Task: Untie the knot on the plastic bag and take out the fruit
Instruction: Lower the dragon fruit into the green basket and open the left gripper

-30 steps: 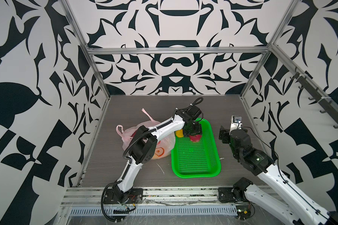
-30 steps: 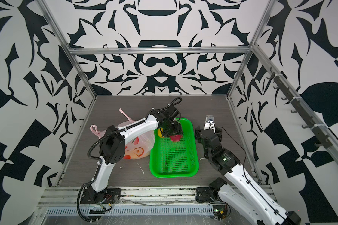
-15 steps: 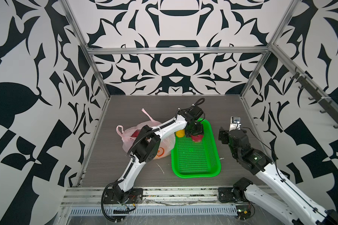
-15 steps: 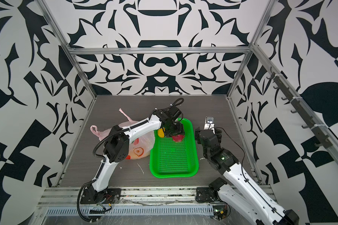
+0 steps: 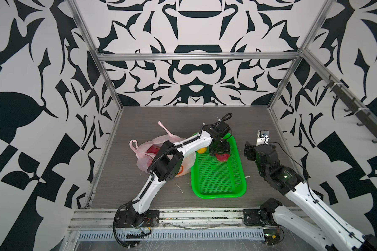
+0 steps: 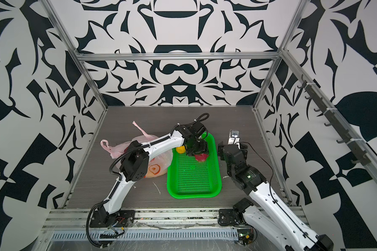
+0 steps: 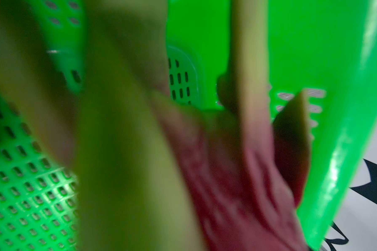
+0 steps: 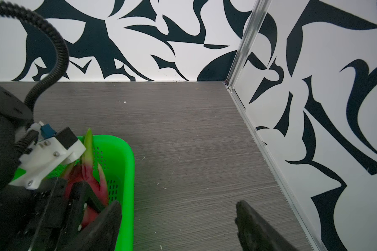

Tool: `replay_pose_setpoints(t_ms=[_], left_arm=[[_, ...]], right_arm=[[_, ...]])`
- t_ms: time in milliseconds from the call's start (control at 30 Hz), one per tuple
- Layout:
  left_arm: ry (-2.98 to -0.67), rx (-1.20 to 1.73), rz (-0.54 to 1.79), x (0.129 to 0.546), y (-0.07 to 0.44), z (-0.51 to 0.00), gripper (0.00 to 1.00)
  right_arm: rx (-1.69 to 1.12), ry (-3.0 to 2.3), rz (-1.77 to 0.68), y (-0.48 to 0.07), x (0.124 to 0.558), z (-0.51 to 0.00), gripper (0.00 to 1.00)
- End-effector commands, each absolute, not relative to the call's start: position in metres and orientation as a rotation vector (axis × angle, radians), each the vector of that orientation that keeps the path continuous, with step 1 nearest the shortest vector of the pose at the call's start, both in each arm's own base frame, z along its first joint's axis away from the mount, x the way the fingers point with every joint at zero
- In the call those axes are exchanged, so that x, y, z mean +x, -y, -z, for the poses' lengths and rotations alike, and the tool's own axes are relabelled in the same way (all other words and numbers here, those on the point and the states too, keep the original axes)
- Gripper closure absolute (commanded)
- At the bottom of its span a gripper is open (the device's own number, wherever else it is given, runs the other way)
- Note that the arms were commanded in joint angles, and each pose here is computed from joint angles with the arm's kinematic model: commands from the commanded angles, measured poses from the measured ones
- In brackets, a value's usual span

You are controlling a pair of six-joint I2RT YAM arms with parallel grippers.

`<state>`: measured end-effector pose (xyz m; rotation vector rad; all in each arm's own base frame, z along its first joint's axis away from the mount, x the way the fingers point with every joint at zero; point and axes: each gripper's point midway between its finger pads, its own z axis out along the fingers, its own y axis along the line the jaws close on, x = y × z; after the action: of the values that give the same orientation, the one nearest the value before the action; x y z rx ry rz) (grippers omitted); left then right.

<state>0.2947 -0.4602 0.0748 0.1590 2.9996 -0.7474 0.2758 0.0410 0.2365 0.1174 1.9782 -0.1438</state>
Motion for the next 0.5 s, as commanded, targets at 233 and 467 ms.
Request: replay_pose_setpoints(t_ms=[233,467], left_arm=[[-3.036,0.154,0.737,0.286,0.466,-0.067,0.45],[-3.043,0.151,0.734,0.284,0.470,-0.061,0.42]], right_arm=[[0.150,-1.937,0.113,-0.040,0.278,-0.247,0.15],[0.151,-1.942,0.109,-0.041,0.278,-0.245,0.15]])
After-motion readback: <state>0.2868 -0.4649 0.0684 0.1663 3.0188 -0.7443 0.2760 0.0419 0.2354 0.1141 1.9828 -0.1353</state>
